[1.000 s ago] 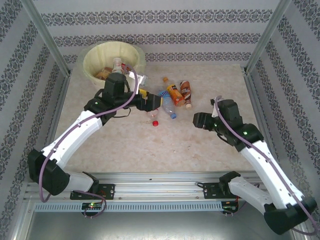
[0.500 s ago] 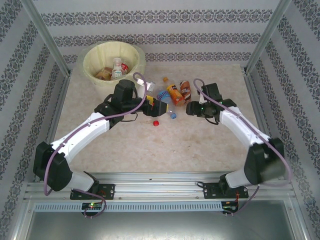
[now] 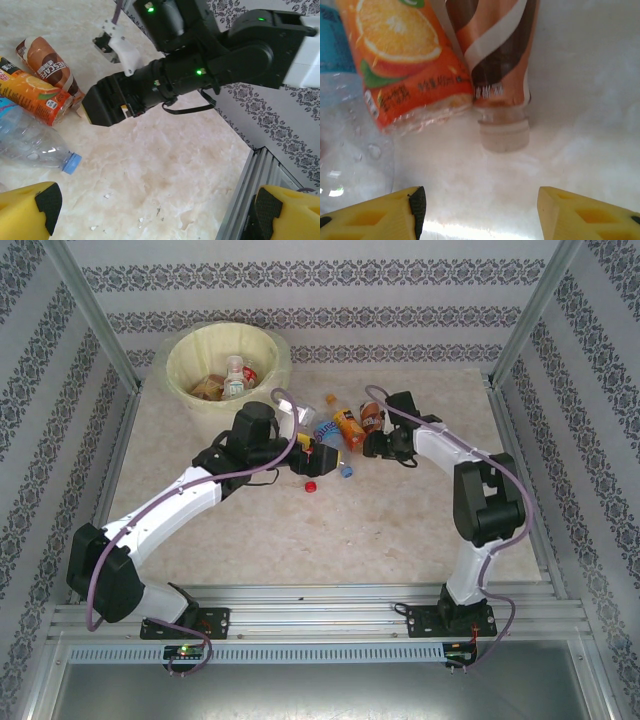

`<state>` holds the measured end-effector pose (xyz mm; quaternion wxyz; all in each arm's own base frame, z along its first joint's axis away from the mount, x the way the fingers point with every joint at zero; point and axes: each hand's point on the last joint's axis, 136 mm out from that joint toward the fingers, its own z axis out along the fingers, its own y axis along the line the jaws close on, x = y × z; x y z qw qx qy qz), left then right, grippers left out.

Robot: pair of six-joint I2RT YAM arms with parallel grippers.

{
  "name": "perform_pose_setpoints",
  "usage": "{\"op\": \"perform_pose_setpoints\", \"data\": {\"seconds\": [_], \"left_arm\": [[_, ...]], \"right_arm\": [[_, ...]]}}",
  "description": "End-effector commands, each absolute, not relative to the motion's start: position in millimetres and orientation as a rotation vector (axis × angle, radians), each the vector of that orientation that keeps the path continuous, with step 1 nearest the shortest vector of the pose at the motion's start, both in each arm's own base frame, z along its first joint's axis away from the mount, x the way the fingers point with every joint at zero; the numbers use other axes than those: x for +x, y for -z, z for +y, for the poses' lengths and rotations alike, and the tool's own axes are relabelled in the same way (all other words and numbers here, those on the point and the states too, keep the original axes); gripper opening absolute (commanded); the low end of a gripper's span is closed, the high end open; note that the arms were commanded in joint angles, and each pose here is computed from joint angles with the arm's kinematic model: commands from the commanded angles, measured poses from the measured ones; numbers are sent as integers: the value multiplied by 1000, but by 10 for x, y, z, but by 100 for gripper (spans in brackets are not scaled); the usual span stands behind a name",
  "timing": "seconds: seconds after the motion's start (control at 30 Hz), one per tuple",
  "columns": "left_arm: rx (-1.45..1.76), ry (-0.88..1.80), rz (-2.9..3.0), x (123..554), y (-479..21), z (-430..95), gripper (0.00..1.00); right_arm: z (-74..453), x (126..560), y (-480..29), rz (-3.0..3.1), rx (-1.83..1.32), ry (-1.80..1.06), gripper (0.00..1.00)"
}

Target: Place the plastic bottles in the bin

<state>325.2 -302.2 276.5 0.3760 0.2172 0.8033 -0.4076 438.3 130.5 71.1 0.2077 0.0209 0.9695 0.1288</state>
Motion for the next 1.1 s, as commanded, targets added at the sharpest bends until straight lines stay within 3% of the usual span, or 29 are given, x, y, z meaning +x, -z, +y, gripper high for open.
{"op": "perform_pose_setpoints", "data": {"seconds": [0.0,0.6,1.07], "left_arm": [[579,1031,2040,3252,-2784,-3107,100],[583,1033,2069,3272,-2719,-3150,100],[582,1039,2082,3277,-2681,-3163,100]], "right_arm": [[1224,4554,-686,2693,57,-295,62],[1172,4720,-329,2766,66,-225,54],[1210,4699,-289,2776,30,-237,43]]}}
